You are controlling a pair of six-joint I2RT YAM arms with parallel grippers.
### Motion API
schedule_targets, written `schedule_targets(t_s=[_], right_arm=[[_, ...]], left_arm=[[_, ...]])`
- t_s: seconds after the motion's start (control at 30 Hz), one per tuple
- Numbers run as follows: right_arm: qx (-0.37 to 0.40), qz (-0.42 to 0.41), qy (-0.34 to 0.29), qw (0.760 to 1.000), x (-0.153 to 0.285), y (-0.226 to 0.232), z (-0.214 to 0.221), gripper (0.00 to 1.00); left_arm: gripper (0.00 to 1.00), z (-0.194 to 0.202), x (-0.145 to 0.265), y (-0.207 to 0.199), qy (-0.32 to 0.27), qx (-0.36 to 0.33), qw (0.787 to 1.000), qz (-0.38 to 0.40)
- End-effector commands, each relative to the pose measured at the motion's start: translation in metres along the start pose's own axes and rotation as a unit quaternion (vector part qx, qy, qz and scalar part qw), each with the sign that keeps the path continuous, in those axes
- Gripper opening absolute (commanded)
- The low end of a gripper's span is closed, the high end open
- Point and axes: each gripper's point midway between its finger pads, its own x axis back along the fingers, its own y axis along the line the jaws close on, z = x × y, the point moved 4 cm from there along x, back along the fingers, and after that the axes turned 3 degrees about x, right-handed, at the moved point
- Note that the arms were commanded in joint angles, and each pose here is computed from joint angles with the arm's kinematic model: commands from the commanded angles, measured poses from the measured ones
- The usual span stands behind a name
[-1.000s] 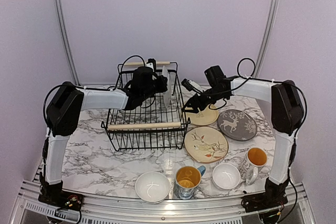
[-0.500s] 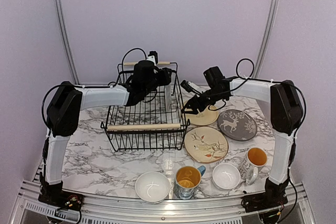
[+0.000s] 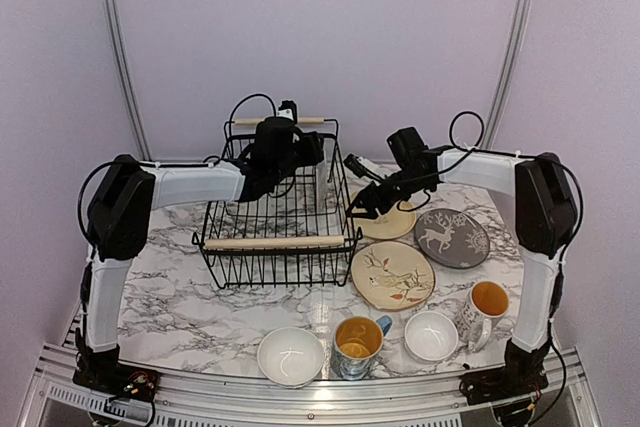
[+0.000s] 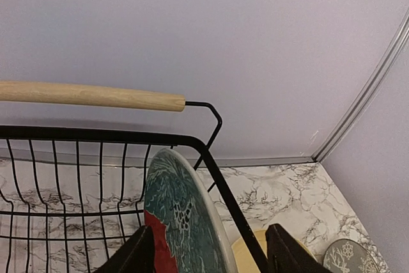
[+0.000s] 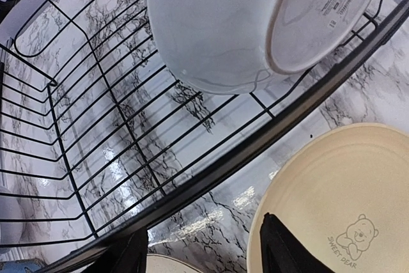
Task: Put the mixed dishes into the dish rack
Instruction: Insert the plate into the dish rack, then grab the plate at the center of the board.
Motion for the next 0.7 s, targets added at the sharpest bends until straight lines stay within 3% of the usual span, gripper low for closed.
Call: schedule_targets(t_s=[0.0, 0.4, 0.67], right_arm=[[0.001, 0.022, -0.004, 1.0, 0.014, -0.013, -0.008, 0.58], [-0.071, 0.173, -0.013, 0.982, 0.121, -0.095, 0.024, 0.6], [-0.168, 0.266, 0.034, 0.949, 0.19, -0.14, 0.117, 0.6]], left_arm=[[0.64, -0.04, 0.023, -0.011, -0.033, -0.005, 0.999, 0.001], [0.68, -0.094, 0.096, -0.034, -0.045, -0.047, 0.998, -0.02], [0.61, -0.073, 0.145, -0.06, 0.046, -0.096, 0.993, 0.052]])
